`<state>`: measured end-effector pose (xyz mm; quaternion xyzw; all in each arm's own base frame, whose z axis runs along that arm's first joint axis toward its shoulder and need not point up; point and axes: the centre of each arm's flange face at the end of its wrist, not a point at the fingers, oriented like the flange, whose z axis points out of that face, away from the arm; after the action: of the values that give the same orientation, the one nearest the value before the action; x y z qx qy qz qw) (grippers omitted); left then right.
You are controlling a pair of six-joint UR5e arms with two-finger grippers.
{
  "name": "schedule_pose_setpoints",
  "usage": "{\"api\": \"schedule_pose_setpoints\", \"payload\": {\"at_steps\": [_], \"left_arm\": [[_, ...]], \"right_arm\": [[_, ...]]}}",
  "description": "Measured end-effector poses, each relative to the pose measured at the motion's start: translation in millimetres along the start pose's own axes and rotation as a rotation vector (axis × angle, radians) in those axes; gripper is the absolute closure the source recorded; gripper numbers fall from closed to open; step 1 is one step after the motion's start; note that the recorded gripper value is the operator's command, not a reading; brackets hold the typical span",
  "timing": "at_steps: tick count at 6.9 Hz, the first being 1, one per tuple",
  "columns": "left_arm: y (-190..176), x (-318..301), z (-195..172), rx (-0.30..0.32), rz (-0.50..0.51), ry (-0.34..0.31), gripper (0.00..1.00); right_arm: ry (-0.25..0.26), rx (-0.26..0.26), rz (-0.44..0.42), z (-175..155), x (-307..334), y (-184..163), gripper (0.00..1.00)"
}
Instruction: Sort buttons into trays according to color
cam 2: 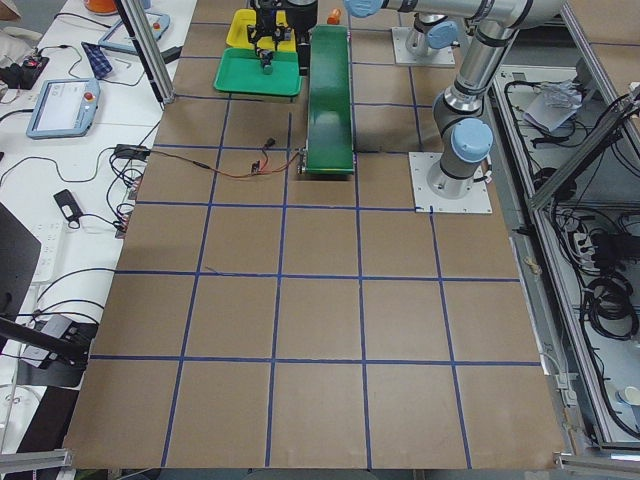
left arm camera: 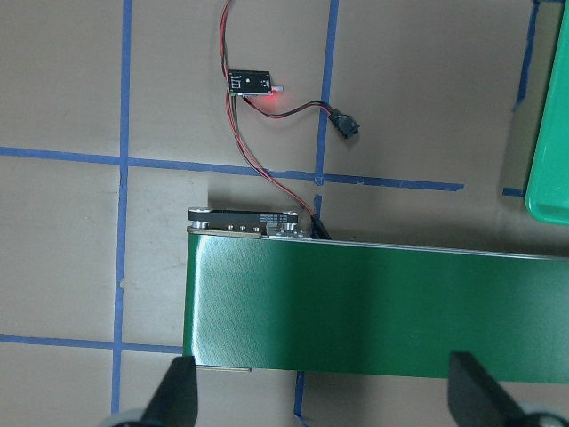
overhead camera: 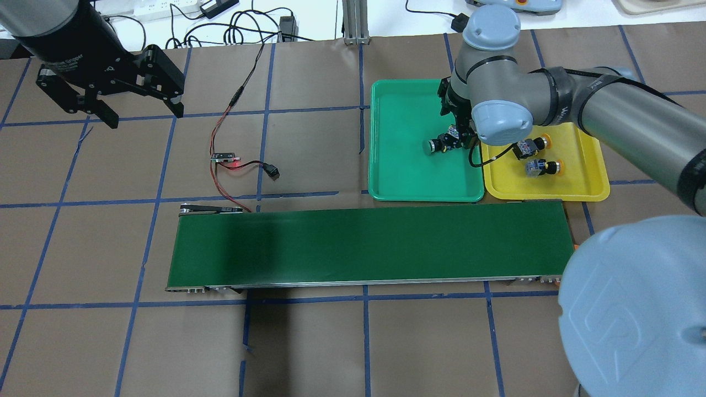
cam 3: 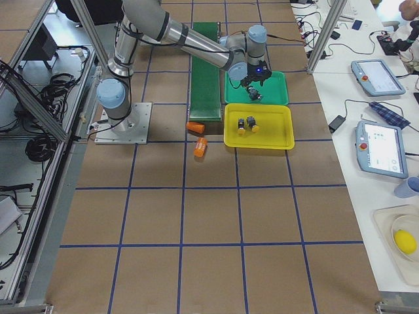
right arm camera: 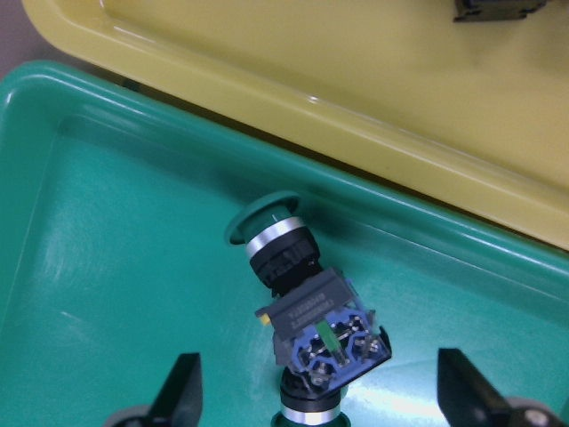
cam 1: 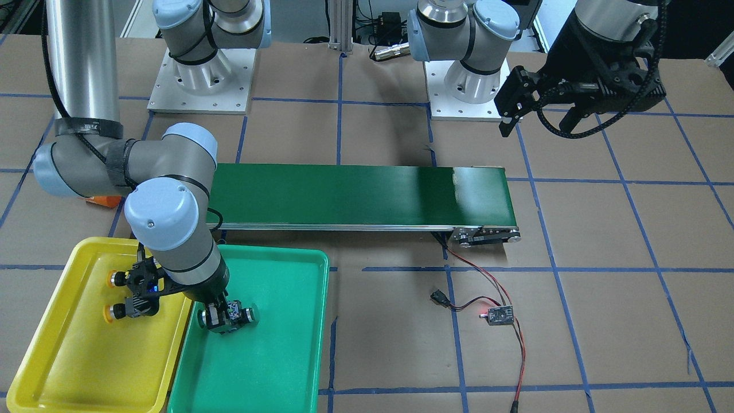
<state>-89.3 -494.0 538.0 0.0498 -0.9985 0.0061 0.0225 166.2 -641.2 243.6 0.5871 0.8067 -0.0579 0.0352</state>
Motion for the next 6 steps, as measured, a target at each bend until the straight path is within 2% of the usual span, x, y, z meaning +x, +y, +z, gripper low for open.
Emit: {"api": "schedule_pose_setpoints", "payload": {"at_steps": [3, 4, 6], "left_arm": [[-1, 0, -1, 0.006, 0.000, 0.000, 0.00], [-1, 0, -2, 0.008, 0.000, 0.001, 0.00], [-1, 0, -1, 0.007, 0.000, 0.000, 0.00]], "right_arm": [[0.017, 0.017, 0.005, -48, 14, -3, 0.00], [0.042, 0.019, -0.007, -76, 25, -2, 0.00], [0.124, 0.021, -0.107, -140, 63, 3, 0.00]]}}
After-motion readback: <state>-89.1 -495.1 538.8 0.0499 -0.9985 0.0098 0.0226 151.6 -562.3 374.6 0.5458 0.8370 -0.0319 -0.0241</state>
